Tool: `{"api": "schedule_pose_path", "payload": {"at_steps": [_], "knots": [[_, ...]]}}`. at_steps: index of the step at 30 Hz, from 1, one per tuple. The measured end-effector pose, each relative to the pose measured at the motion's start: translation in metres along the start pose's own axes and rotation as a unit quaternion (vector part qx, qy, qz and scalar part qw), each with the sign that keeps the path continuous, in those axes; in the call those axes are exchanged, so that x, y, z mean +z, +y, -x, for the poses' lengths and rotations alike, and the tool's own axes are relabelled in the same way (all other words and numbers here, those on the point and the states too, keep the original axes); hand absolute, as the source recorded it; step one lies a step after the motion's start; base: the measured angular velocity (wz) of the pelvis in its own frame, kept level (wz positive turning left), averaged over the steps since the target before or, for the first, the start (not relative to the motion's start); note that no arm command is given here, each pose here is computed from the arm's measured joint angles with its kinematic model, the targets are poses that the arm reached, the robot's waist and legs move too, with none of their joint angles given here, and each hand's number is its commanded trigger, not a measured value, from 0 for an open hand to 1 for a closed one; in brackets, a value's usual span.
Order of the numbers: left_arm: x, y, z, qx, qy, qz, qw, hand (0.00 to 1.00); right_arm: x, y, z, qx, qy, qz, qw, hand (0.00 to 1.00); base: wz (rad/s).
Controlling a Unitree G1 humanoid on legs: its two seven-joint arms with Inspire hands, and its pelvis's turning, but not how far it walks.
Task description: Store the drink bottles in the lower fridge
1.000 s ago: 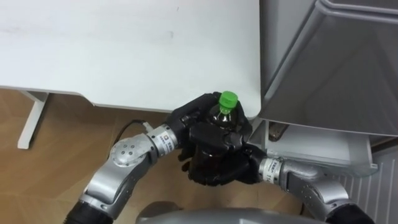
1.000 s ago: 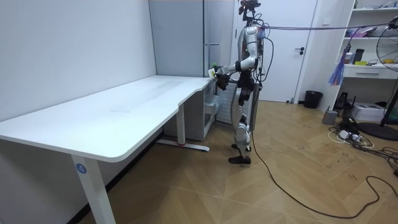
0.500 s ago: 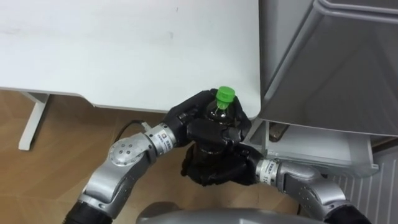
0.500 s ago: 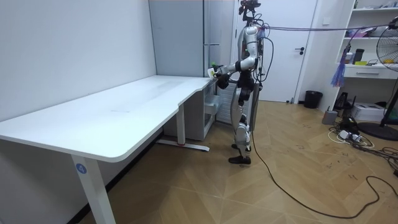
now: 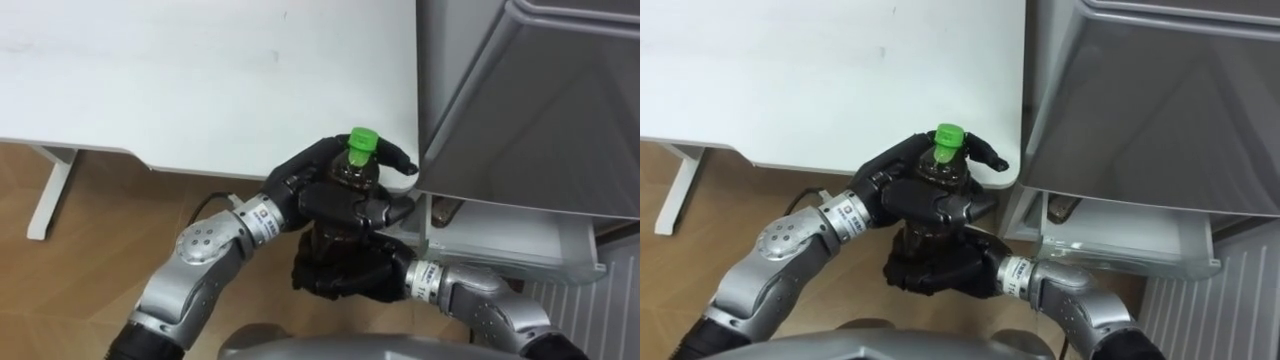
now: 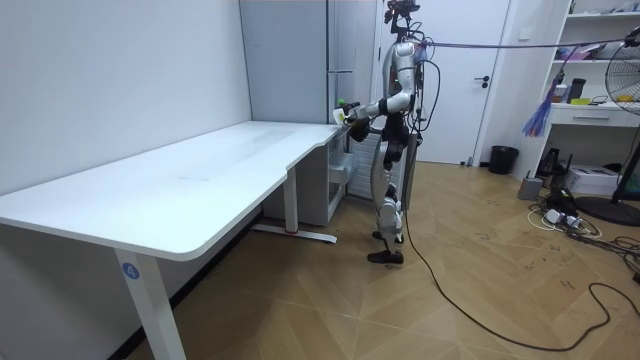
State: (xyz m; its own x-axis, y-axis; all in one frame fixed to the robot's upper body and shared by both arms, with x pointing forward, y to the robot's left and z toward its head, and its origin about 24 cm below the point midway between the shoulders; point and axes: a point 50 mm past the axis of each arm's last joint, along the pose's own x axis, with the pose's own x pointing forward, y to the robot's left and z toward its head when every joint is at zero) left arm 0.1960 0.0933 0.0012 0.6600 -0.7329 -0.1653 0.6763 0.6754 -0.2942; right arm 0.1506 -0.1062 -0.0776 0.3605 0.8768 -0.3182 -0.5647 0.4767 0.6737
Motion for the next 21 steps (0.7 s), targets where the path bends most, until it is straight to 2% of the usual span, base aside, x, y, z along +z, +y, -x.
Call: {"api": "schedule_pose_path", "payload": {"at_steps": [13,21], "knots": [[0.003,0.000,-0.002,0.011,-0.006,0.000,1.000,0.00,0.002,-0.003,-0.001,0.009,-0.003,0.000,1.000,1.00,0.00],[0.015,-0.001,-0.002,0.015,-0.027,-0.016,0.999,0.00,0.011,-0.002,-0.002,0.022,-0.024,0.016,0.999,1.00,0.00]]}}
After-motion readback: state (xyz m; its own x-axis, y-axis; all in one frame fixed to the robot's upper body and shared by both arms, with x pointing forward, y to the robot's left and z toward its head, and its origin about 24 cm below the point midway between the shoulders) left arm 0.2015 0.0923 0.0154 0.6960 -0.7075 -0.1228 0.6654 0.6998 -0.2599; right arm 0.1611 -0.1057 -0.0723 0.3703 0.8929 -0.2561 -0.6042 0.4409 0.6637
